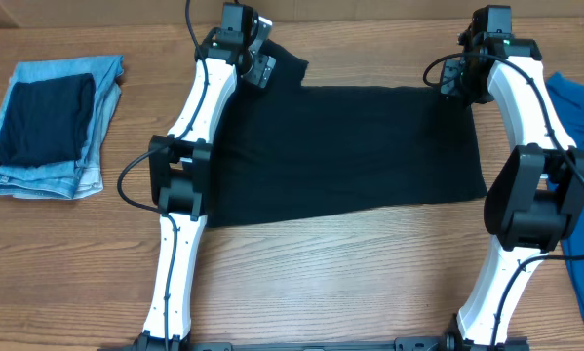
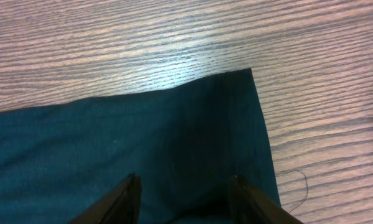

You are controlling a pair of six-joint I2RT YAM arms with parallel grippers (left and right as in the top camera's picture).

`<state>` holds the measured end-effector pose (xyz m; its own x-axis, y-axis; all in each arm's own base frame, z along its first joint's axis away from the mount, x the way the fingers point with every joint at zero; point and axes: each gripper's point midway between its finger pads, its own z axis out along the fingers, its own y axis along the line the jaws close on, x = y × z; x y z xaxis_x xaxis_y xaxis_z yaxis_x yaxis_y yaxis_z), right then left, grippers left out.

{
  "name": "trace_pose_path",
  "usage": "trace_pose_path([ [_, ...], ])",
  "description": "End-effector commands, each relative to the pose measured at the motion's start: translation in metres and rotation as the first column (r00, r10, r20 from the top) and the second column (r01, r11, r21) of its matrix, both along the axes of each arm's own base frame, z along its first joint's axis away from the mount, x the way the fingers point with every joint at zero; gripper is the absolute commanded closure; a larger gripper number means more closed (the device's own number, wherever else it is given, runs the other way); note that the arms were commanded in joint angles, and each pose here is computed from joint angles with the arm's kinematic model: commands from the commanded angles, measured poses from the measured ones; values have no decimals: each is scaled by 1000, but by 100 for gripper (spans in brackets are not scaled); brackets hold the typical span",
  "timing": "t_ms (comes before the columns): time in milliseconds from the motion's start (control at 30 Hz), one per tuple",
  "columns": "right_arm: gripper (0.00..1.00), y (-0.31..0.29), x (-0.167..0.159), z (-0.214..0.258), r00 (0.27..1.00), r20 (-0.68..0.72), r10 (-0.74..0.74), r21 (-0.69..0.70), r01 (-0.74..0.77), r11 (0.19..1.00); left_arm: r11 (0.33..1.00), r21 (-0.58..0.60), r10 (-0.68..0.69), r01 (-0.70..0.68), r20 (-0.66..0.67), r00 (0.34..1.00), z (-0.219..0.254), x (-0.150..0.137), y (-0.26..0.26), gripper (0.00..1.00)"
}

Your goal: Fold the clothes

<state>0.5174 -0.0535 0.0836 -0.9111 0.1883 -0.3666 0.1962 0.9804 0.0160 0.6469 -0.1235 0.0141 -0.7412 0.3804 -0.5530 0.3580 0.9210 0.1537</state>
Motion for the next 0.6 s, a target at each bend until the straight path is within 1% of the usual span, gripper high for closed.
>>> trace_pose_path([
  [0,50,0,5,10,1000,30,-6,-9,6,1000,987,102,132,-122,-95,987,-39,-15,47,16],
  [67,50,-7,6,6,999,26,-20,-44,21,999,982,63,183,-177,-116,976,-42,-18,50,16],
  [167,49,-13,11,-6,1000,20,-10,-76,11,997,989,-7,144,-147,-137,980,-42,-19,41,12],
  [200,46,-13,14,-12,1000,22,-1,-79,3,997,990,-24,133,-138,-143,981,-43,-19,37,12],
  [267,34,-14,22,-25,999,26,35,-92,-32,995,991,-85,88,-102,-159,983,-42,-21,25,9],
  [333,24,-15,27,-35,999,30,35,-93,-32,995,990,-108,71,-90,-164,984,-42,-22,20,8],
  [433,18,-17,32,-41,999,40,31,-95,-28,995,990,-109,71,-90,-165,984,-42,-22,20,8],
  [567,16,-28,34,-51,999,43,13,-95,-8,995,990,-107,71,-90,-171,983,-43,-24,20,7],
])
